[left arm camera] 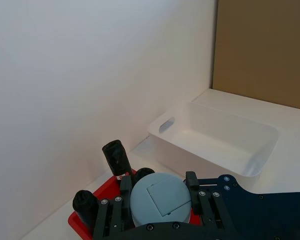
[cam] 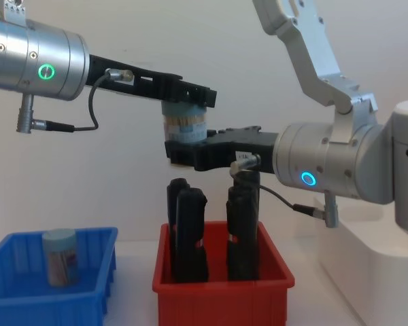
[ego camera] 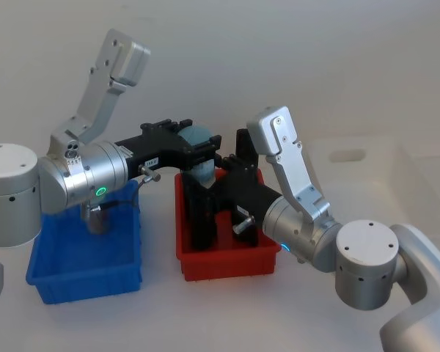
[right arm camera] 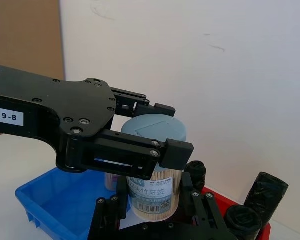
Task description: Pick the cotton swabs from the blue box and place them into the white box.
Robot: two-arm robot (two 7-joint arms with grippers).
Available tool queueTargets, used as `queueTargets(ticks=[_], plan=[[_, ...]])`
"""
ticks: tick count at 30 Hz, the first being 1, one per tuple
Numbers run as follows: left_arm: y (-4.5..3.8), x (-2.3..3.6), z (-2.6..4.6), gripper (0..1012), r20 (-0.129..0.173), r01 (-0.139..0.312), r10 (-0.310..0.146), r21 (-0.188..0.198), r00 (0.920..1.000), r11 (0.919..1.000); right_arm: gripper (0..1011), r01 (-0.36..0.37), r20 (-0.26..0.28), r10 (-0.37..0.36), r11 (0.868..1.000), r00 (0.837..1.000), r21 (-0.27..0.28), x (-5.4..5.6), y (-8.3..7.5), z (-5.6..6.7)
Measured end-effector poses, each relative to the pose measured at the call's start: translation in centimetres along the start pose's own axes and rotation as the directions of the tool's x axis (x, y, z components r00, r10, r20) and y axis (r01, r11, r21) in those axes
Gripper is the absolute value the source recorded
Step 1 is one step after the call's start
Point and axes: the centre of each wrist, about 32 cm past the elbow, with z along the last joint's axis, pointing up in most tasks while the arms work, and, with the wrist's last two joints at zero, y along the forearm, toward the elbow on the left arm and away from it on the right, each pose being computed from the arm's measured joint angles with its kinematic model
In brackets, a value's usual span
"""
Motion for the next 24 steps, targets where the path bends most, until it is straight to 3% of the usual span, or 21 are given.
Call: queueTargets(ticks=[5,9,15,24], plan=[[-0.03,-0.02,-0.03,704,0.000,0.000,0.000,0.003,1.0000,1.0000,617,-0.006,0.004,0.005,1.000,1.000,0.013,-0.15,0.06,0.21],[-0.03,-0.02,-0.03,863,0.000,0.000,0.000,0.003,1.0000,1.0000,617,-0.005,0.005,0.005,1.000,1.000,0.016,-0.16,0.06,0.24],[-0.02,-0.01,-0.03,1000,-0.001,0.000,0.000,0.003,1.0000,1.0000,617,-0.005,0.007,0.005,1.000,1.000,0.019,-0.24,0.06,0.33],[-0.02,-0.01,-0.02,1004,0.000,0.000,0.000,0.002,1.0000,1.0000,617,0.000,0.010,-0.001,1.000,1.000,0.022,-0.33,-0.03,0.42]])
